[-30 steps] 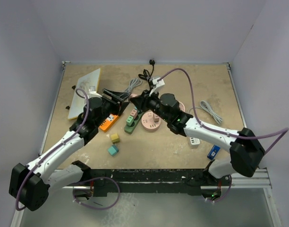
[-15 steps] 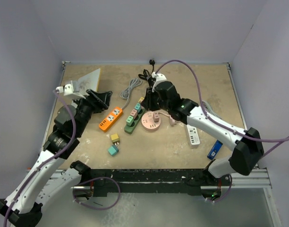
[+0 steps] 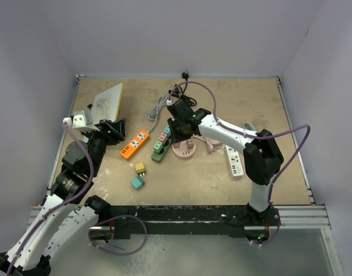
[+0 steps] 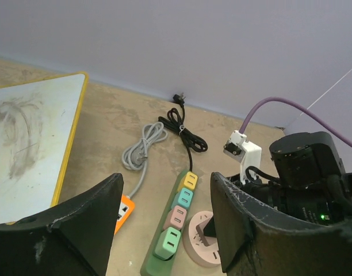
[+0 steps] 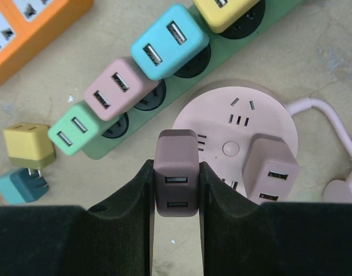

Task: Insert the plug

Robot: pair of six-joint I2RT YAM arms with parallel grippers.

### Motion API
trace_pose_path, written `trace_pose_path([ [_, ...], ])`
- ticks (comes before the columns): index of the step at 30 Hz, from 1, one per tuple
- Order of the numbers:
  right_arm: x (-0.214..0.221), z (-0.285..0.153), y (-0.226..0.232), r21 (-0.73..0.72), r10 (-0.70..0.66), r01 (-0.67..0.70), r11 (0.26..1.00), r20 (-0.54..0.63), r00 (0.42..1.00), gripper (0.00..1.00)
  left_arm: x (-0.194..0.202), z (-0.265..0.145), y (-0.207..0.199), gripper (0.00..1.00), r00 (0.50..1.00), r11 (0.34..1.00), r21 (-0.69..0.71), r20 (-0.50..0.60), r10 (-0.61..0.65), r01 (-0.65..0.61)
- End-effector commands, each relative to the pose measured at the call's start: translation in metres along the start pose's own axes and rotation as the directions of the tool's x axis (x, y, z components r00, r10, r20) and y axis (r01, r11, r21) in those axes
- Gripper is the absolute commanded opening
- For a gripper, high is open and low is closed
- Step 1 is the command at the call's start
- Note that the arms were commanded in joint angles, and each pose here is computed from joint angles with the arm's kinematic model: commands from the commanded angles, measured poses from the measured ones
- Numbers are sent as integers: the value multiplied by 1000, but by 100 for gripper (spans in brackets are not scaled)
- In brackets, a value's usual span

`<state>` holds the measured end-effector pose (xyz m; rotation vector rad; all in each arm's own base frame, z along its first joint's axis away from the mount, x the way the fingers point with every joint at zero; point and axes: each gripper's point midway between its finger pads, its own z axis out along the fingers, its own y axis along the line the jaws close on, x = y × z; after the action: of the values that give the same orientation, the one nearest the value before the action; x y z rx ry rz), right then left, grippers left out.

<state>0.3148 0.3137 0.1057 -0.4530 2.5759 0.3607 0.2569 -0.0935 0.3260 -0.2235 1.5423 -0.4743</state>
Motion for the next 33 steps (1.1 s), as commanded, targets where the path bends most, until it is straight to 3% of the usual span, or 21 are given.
trace_pose_path([
  [1,-7,-13,-6,41,-12,12,999,-15,1000,0,-9,-2,2,59,999,1000,-6,39,13,-12],
  [9,3,-5,-13,85,-4,10,996,-64,998,0,-9,-3,4,59,999,1000,-15,38,25,-24],
  [22,-2,16,-19,114,11,-10,993,-4,1000,0,-7,-2,5,59,999,999,-22,32,28,-27],
  [33,18,17,-23,116,13,-6,993,-63,998,0,-5,0,6,59,999,999,-26,23,30,-30],
])
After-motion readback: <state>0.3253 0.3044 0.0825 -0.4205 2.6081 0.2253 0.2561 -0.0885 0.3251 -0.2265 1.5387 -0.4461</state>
